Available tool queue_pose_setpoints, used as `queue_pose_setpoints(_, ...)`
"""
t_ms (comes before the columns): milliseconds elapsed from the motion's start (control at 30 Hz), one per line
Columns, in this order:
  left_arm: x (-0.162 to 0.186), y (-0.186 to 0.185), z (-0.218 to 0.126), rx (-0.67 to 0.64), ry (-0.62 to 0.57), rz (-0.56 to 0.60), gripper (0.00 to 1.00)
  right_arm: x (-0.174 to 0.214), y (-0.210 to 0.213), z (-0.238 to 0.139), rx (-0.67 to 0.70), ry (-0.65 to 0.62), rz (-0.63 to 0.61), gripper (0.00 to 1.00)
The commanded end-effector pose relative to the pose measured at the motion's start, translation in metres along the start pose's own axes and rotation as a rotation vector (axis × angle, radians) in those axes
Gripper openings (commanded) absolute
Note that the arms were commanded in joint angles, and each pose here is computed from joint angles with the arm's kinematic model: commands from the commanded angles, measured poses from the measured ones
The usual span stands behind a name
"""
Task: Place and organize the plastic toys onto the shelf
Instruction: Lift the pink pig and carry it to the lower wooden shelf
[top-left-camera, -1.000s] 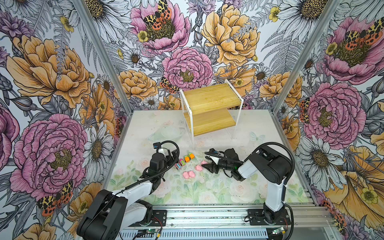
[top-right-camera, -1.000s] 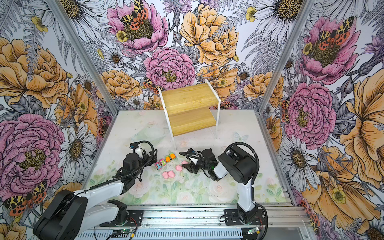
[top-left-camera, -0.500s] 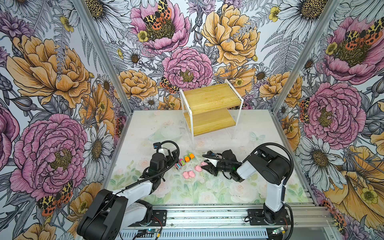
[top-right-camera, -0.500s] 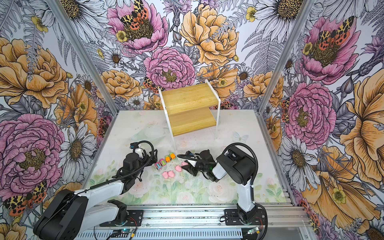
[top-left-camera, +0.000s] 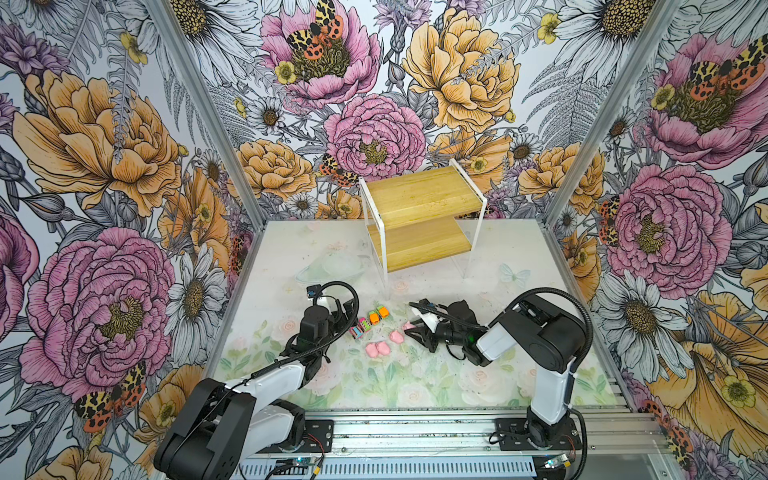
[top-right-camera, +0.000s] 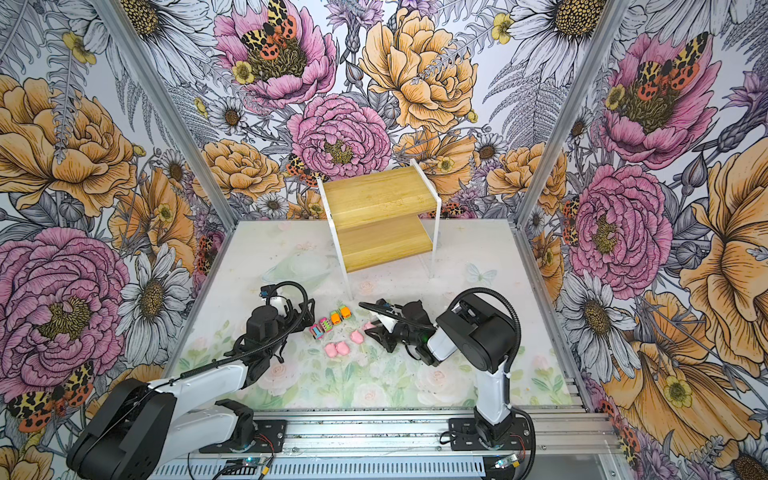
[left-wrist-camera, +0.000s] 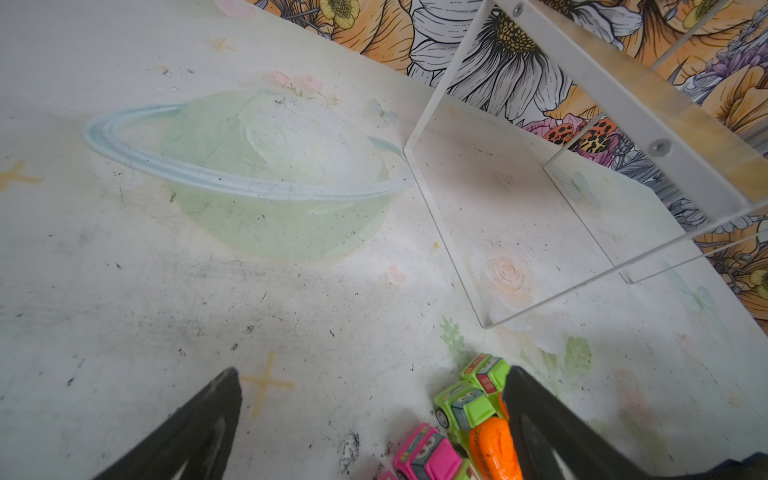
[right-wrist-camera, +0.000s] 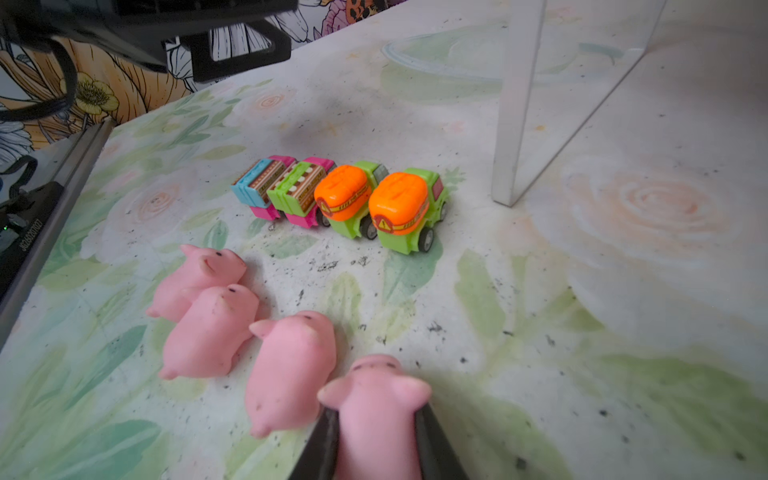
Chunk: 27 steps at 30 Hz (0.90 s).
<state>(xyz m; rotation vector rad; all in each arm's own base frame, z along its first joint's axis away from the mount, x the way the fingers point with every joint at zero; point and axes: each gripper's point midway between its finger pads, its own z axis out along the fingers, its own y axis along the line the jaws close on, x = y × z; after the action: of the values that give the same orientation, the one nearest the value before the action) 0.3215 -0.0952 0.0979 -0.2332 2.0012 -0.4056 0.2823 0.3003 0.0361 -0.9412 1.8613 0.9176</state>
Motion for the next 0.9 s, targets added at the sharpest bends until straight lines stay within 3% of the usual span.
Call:
queue_pose_setpoints(0, -0.002, 0.000, -0.001, -0.004, -0.015, -0.001, 0.99, -0.053, -0.016, -0.025, 0.089, -0.167, 0.018, 0.27)
queue_pose_setpoints(200, -0.006, -0.003, -0.002, 0.002, -0.014, 0.003, 0.99, -0.107, -0.060, -0.081, 0.299, -0.298, 0.057, 0.27)
queue_pose_setpoints(400, -0.020, -0.007, -0.005, -0.015, -0.007, 0.055, 0.99, -0.161, -0.108, -0.124, 0.548, -0.336, 0.072, 0.27)
queue_pose_setpoints(667, -0.028, -0.003, -0.008, -0.022, -0.026, 0.077, 0.99, -0.203, -0.155, -0.134, 0.701, -0.332, 0.099, 0.27)
queue_pose_setpoints(867, -0.026, 0.005, -0.009, -0.031, -0.029, 0.068, 0.99, -0.207, -0.179, -0.125, 0.754, -0.327, 0.137, 0.27)
